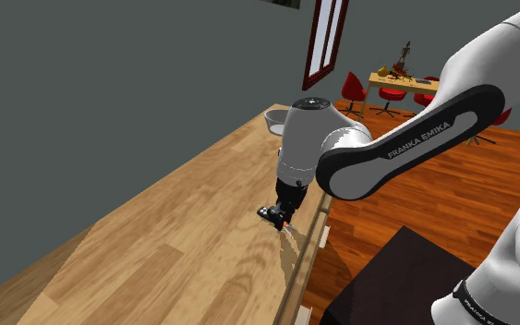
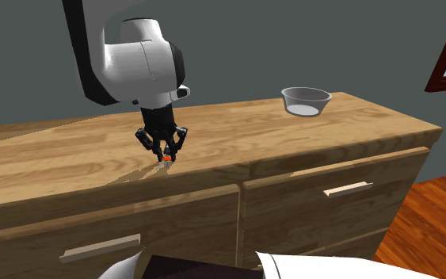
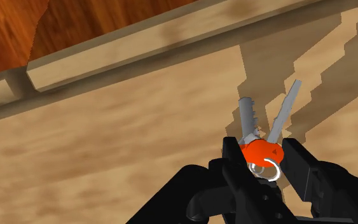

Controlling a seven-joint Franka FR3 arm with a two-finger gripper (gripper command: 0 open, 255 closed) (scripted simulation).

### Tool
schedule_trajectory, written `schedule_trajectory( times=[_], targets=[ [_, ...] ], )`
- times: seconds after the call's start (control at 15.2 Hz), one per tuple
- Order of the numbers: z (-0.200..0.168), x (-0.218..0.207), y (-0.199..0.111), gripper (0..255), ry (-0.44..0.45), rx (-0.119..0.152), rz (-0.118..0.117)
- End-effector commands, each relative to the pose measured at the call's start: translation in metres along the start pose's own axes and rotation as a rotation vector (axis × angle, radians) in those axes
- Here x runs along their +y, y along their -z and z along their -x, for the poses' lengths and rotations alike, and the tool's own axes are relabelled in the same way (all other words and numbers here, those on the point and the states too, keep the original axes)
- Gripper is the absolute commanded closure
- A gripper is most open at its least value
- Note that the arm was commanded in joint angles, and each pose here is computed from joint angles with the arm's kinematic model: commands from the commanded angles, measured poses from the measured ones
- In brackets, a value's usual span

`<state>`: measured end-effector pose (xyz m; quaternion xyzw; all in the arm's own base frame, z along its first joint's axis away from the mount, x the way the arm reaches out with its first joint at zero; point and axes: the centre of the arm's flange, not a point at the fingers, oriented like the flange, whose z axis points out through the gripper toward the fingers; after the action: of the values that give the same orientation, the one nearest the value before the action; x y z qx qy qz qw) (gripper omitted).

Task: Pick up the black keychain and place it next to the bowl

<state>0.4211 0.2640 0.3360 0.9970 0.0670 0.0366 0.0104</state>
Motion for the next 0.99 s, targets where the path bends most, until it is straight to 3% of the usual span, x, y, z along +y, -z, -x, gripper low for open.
schedule_trajectory(
  times=[0.0, 0.92],
  targets=[
    [0.000, 0.001, -0.001, 255, -0.001, -0.003, 0.001],
    [-0.005, 0.003, 0.073, 255, -0.001, -0.003, 0.001]
  ],
)
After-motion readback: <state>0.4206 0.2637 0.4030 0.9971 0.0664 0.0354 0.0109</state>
